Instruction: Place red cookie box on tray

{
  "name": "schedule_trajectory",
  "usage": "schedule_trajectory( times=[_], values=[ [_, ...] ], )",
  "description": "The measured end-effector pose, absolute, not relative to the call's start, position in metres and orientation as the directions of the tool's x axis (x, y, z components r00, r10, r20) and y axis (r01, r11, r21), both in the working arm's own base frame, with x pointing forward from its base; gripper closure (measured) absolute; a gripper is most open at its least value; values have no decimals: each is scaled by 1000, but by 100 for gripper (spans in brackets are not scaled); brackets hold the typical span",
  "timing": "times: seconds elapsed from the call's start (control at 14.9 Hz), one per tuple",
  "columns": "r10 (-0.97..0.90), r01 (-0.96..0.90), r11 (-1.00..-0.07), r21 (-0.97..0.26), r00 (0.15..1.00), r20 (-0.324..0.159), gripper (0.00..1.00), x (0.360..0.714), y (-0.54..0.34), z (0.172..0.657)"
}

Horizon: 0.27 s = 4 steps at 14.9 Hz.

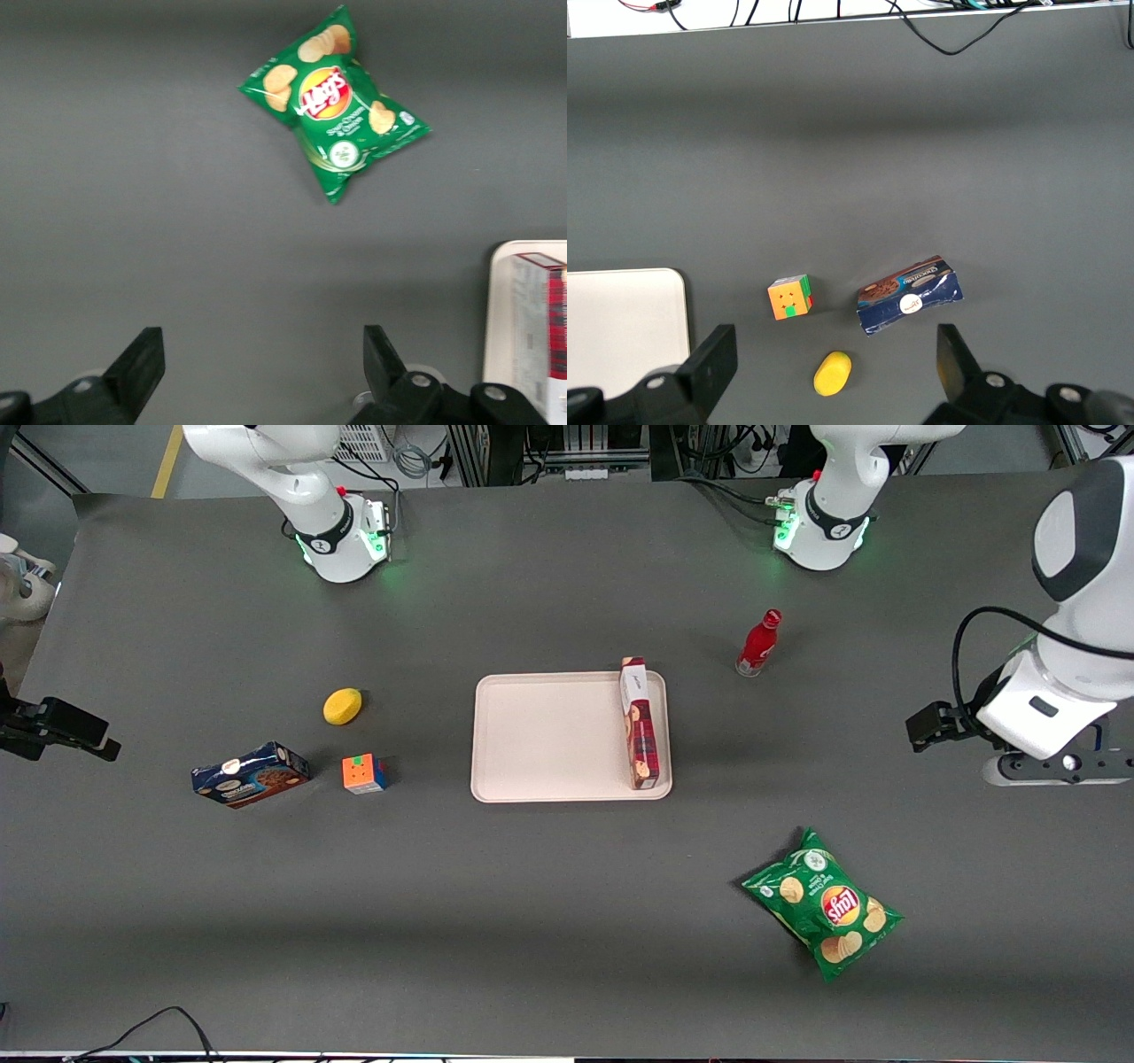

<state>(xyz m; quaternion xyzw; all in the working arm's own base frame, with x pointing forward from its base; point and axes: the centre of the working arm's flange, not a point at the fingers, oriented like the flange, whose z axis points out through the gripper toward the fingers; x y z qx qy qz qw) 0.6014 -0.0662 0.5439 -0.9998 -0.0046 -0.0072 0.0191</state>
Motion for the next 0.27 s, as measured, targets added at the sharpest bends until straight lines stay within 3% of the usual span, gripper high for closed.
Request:
schedule_trajectory(
  times=[0.27],
  values=[
    [20, 20, -1000, -6, 1000, 15, 0, 606, -66, 539]
  ],
)
